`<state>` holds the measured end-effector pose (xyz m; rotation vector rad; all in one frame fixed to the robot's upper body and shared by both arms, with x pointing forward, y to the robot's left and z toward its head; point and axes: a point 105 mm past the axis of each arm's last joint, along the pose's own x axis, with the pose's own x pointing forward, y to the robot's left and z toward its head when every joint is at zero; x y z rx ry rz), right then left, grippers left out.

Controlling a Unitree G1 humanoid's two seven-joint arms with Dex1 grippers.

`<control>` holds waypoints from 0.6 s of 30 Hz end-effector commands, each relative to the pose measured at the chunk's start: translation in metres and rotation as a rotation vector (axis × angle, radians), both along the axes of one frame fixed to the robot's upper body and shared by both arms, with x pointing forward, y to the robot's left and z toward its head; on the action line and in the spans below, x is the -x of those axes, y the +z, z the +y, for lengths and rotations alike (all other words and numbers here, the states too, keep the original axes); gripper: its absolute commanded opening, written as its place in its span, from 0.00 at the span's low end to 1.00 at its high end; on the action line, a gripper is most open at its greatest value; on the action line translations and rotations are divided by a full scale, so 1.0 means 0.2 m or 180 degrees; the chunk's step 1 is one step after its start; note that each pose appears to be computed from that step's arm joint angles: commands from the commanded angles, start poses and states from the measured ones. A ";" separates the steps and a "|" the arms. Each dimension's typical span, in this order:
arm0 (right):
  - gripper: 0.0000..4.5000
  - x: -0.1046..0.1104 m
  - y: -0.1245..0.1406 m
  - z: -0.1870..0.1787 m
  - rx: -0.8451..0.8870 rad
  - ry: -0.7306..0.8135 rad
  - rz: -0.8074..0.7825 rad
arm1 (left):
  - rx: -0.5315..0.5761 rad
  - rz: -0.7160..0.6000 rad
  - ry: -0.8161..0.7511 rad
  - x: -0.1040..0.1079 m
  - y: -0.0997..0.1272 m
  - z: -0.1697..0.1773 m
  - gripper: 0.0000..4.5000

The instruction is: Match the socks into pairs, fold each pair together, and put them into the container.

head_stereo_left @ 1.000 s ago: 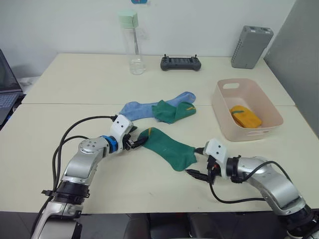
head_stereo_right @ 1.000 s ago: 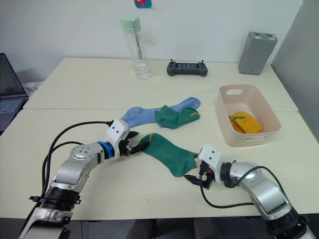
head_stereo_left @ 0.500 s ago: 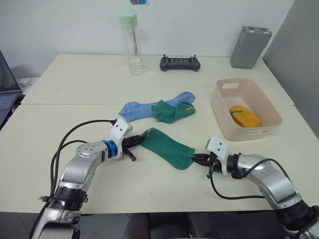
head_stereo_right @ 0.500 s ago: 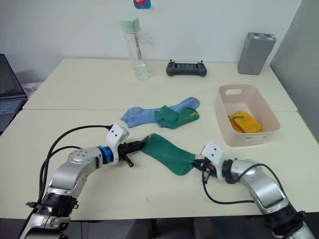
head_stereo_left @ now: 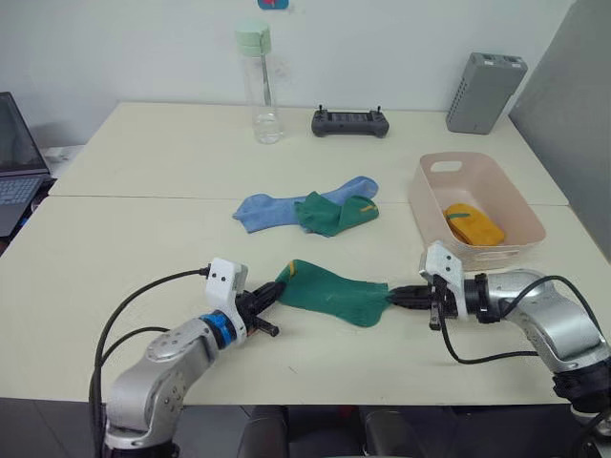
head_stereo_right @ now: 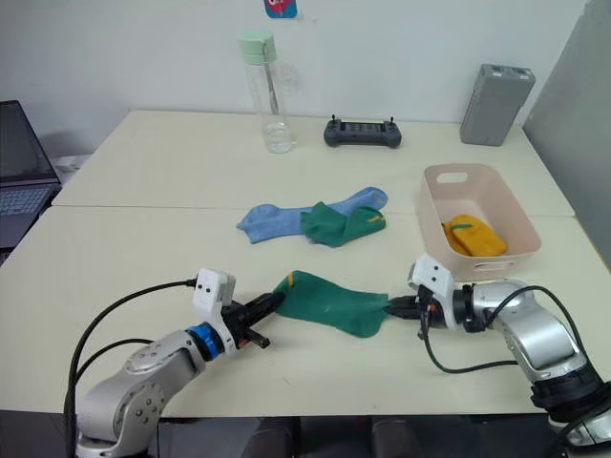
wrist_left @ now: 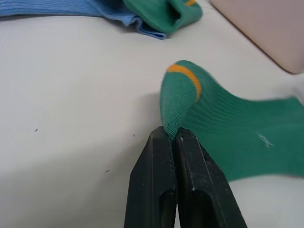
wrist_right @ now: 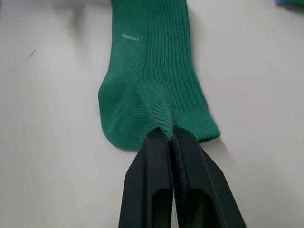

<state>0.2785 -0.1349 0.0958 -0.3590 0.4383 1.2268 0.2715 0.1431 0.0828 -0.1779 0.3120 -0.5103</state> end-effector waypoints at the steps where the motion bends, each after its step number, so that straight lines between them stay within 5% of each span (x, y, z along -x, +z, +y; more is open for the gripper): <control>1: 0.12 -0.04 0.05 -0.02 0.0065 0.0042 -0.0236 | -0.0037 -0.0094 -0.0023 0.03 0.03 -0.02 0.00; 9: 0.72 -0.06 0.08 -0.05 -0.0011 -0.0017 -0.0299 | 0.0131 0.0044 0.0033 0.07 0.02 0.01 0.00; 12: 0.95 -0.06 0.15 -0.04 -0.0248 -0.0163 -0.0312 | 0.0201 0.0043 -0.0066 0.10 0.04 0.03 0.14; 18: 1.00 -0.02 0.26 0.10 -0.0585 -0.0138 -0.0321 | 0.0081 0.0128 -0.0275 0.12 0.09 0.21 0.54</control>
